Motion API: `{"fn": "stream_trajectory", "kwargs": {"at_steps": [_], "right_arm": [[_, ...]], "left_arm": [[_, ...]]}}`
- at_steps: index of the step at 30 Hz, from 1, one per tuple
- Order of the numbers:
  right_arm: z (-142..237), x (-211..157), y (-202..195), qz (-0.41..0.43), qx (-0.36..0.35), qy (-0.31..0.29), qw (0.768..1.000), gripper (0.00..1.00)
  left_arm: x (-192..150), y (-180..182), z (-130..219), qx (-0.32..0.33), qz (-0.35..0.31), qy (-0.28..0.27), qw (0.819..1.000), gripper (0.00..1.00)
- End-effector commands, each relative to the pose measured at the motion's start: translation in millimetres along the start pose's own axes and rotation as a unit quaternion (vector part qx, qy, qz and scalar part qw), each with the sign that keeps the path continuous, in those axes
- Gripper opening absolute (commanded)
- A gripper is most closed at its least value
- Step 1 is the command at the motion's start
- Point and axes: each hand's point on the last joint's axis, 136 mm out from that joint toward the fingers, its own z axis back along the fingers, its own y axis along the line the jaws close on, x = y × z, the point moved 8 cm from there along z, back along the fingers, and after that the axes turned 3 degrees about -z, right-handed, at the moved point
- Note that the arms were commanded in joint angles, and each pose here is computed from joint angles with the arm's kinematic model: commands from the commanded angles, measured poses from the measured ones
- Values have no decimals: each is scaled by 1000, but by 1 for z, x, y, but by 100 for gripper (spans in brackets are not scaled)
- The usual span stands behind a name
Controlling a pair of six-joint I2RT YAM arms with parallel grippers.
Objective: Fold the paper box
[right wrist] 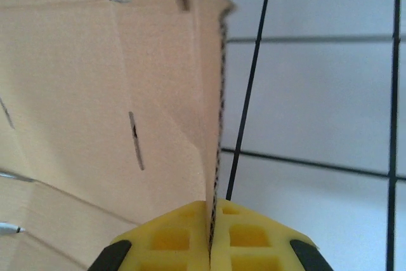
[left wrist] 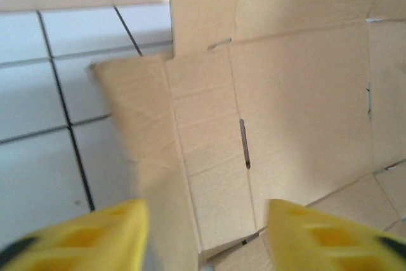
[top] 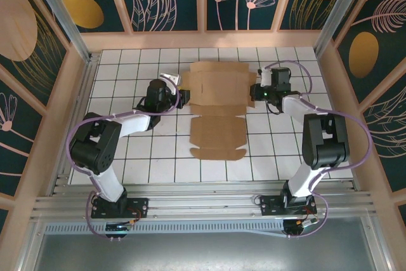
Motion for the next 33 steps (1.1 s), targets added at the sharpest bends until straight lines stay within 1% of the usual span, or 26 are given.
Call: {"fn": "stream_trajectory", "kwargs": {"at_steps": [1,2,4,6,9,12,14,17,19,22,25,26,29,32,33], "right_arm": [[22,27,21,118,-66,-102,986,0],[28,29,26,139,-77,-121,980,0],[37,33,32,169,-81,-152,970,0],[45,32,40,203,-67,-181,960,0],[56,27,48,237,-48,-219,945,0],[55,22,51,252,-29,-216,943,0],[52,17,52,257,-18,-208,944,0],[48,13,54,255,-3,-201,946,0],[46,11,55,254,2,-199,947,0],[44,10,56,254,9,-197,947,0],[43,9,56,258,13,-198,946,0],[42,8,56,259,14,-196,946,0],[40,6,55,260,13,-192,946,0],[36,4,54,257,11,-184,949,0],[34,3,53,255,11,-181,950,0]], "left_arm": [[59,-7,35,19,-72,-111,991,73],[65,-12,44,2,-114,-133,985,82],[72,-21,54,-22,-191,-156,969,97],[80,-22,52,-16,-240,-145,960,99],[97,-24,33,-27,-319,-101,942,99],[104,-28,12,-61,-383,-62,919,99],[106,-32,1,-98,-417,-54,902,99],[110,-39,-11,-145,-438,-55,886,99],[110,-40,-21,-163,-434,-51,885,99],[108,-37,-40,-167,-422,-49,890,99],[107,-31,-56,-138,-412,-65,898,99],[105,-29,-61,-131,-411,-69,899,97],[103,-27,-67,-128,-406,-68,902,87],[99,-27,-64,-129,-400,-71,905,71],[96,-27,-62,-127,-399,-71,905,65]]}}
